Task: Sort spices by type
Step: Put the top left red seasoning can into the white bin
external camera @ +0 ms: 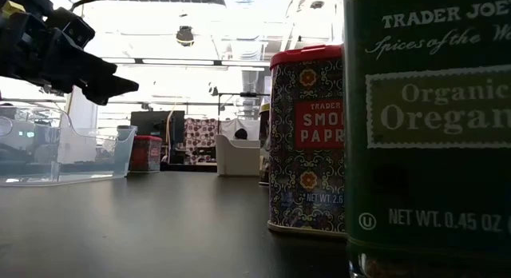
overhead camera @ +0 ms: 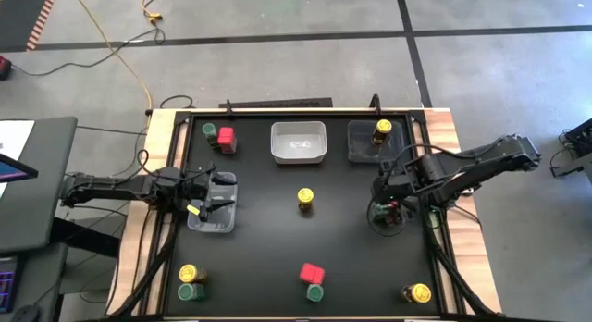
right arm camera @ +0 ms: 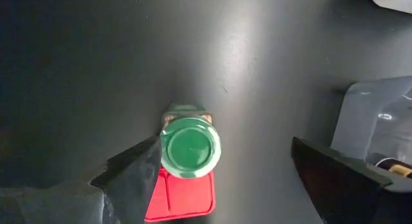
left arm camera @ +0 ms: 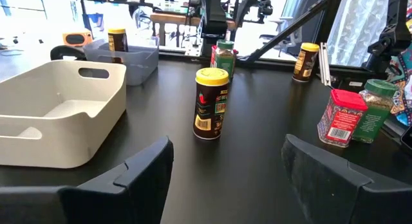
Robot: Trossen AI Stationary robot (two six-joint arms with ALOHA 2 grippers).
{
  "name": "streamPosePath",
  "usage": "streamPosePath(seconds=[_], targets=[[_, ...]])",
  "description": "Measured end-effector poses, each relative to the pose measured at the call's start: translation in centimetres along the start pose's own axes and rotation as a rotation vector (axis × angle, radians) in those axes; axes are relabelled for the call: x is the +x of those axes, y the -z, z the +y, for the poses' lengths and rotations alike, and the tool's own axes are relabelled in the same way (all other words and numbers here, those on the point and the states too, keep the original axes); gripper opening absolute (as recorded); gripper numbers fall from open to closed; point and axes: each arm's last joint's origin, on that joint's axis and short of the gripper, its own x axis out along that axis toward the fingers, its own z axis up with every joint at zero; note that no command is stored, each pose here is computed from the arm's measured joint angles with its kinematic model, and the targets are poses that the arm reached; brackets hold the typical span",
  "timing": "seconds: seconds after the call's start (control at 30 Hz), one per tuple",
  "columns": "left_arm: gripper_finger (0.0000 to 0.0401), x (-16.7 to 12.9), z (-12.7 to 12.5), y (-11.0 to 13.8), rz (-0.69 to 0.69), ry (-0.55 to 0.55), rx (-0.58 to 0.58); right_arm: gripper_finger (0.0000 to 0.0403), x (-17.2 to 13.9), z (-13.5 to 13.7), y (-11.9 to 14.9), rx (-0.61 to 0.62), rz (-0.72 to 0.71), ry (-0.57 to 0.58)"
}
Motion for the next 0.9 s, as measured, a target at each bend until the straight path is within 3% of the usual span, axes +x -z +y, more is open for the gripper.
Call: streamPosePath(seconds=[0.9], targets=[[0.0279, 0.0, 0.0, -0.01, -0.001, 0.0, 0.0, 0.0375, 0.08, 0.02, -0.27, 0.012, -0.028, -0.001]])
